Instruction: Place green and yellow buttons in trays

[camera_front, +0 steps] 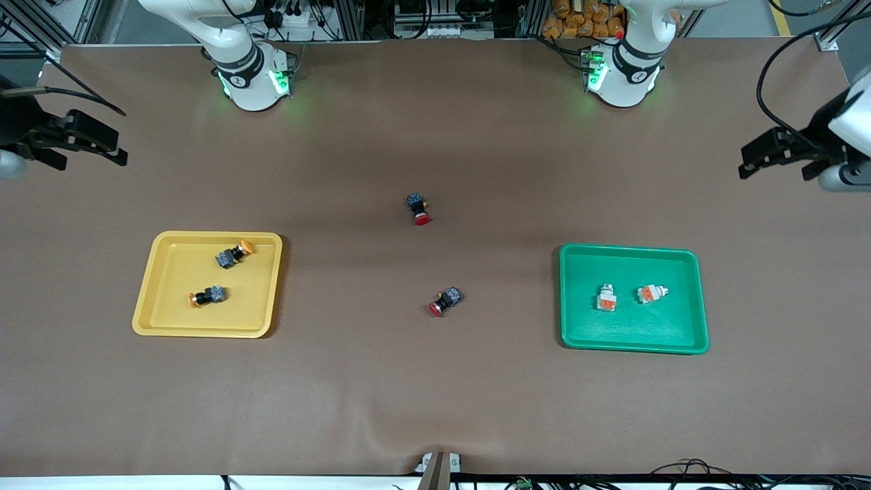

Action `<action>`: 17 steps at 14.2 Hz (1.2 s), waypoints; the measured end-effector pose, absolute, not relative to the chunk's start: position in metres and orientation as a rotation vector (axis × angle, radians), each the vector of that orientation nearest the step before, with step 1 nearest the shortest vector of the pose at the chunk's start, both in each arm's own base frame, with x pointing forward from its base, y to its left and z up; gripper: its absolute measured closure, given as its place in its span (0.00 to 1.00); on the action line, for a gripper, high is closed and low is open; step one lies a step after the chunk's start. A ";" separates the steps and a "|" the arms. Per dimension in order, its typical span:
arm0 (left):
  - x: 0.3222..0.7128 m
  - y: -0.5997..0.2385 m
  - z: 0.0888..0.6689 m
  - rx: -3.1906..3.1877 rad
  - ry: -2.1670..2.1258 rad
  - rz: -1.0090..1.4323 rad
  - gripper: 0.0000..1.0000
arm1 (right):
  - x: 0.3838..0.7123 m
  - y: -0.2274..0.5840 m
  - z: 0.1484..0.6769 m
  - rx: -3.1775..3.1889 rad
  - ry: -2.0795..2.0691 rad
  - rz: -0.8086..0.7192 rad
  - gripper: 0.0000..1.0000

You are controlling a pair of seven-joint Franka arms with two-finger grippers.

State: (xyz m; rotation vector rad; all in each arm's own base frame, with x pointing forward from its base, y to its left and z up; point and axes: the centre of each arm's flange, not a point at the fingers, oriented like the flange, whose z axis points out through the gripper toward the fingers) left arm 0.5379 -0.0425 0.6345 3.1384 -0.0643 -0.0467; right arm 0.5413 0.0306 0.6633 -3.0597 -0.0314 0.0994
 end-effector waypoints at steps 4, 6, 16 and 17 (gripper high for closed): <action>0.505 -0.071 0.636 3.153 -0.105 -0.063 0.00 | 0.525 0.028 0.658 -3.063 -0.019 0.096 0.00; 0.497 -0.062 0.641 3.157 -0.076 -0.047 0.00 | 0.523 0.022 0.660 -3.065 0.000 0.090 0.00; 0.505 -0.055 0.643 3.153 -0.056 -0.021 0.00 | 0.525 0.007 0.667 -3.157 0.029 0.042 0.00; 0.506 -0.055 0.643 3.153 -0.056 -0.021 0.00 | 0.525 0.008 0.668 -3.157 0.028 0.040 0.00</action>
